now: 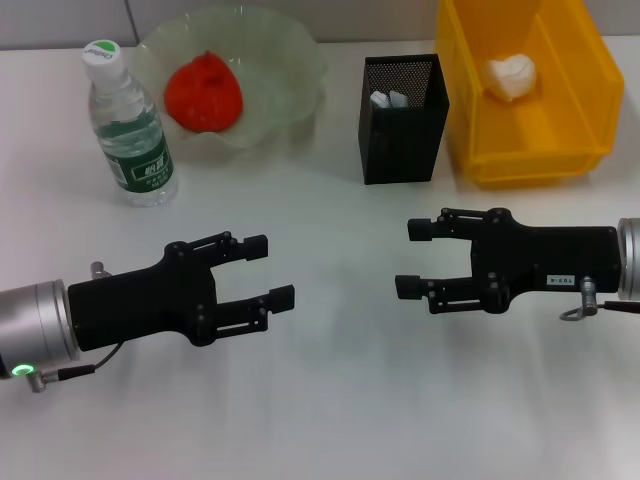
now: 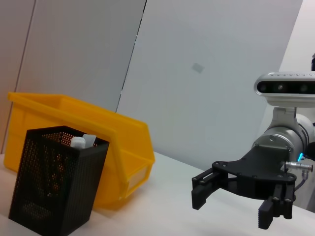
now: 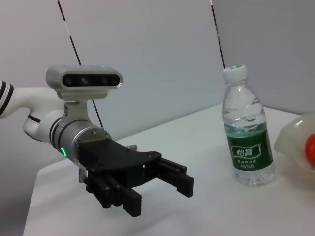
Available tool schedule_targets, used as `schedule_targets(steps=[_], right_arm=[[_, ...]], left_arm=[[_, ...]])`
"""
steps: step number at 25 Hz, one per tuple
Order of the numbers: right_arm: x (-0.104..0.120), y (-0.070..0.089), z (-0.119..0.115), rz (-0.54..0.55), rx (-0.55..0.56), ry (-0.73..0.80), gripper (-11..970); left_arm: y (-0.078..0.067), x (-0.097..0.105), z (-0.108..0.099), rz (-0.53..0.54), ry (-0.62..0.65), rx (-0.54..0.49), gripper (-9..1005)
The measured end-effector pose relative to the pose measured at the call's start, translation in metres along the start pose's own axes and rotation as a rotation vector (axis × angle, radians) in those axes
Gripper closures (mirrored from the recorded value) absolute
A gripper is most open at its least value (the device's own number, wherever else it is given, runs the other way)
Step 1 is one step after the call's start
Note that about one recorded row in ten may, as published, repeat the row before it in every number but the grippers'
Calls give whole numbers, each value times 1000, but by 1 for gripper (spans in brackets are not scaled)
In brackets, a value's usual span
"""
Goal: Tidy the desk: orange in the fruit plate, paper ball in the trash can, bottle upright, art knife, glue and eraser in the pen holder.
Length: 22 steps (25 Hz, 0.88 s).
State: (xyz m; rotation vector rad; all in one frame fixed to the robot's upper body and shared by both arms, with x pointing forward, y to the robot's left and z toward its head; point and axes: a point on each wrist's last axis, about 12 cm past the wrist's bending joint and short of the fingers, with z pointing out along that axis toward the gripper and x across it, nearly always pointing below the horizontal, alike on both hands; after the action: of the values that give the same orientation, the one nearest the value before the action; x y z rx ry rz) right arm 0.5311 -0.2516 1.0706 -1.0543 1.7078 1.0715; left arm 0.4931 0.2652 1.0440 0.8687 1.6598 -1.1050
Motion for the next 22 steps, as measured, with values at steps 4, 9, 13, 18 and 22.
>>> schedule_targets(steps=[4,9,13,18,22], right_arm=[[0,0,0,-1,0,-2,150],[-1,0,1,-3,-2,-4,149],[-4,-1,3,-11,-5,-5,149],[-6,-2,4,-18,-9,-2,149],[-6,-2,4,-18,-9,-2,150]], left_arm=[[1,-1,0,14,0,-5,223],[0,-1,4,26,-3,-3,223],[0,0,5,27,-3,-5,223],[0,0,4,26,-1,-9,223],[0,0,3,27,0,-10,223]])
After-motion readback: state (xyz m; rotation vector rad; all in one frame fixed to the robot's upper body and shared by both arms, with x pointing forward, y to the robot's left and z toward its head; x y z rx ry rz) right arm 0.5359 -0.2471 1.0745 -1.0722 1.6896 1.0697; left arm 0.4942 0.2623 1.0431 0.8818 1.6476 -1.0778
